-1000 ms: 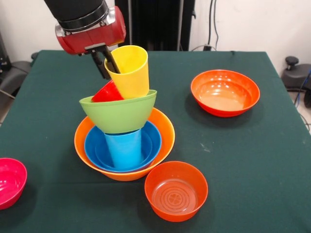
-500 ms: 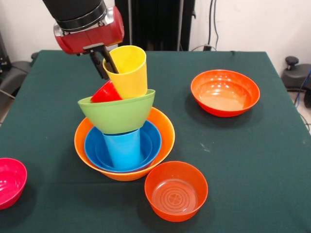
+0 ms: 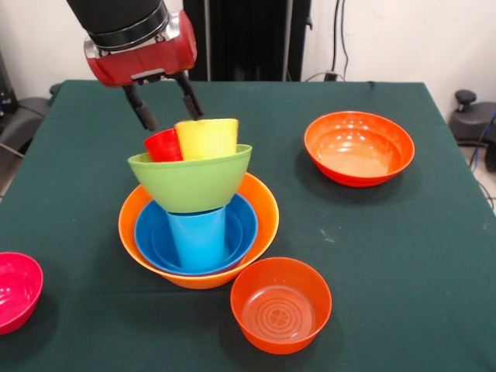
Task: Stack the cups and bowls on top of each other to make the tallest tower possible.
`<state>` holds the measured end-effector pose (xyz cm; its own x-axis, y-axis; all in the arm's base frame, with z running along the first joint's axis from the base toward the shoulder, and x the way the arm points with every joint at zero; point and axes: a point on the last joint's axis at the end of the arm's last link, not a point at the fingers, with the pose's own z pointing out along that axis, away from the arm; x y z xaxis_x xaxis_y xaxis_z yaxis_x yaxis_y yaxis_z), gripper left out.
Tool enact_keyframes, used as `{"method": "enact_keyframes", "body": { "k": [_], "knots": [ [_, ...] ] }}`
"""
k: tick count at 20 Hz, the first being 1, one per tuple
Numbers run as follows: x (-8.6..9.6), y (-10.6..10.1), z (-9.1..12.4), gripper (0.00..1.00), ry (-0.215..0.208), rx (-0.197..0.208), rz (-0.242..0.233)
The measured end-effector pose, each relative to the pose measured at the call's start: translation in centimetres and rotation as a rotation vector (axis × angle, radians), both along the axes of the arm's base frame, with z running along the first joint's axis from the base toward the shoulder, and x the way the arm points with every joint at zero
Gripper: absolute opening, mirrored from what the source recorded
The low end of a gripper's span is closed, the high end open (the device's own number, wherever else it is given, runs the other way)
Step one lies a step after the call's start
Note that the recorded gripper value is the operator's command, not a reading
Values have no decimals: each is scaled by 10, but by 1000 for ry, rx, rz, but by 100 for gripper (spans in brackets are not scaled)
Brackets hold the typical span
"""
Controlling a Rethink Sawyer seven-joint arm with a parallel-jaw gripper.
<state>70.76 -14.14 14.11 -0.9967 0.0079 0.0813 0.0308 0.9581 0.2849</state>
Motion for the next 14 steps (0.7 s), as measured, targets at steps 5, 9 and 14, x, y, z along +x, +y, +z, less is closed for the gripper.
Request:
{"method": "enact_keyframes", "body": {
  "k": [5, 9, 14],
  "knots": [
    [0, -1, 0, 100, -1, -3, 1],
    [0, -1, 0, 100, -2, -6, 2],
    [0, -2, 0, 100, -2, -6, 2]
  ]
}}
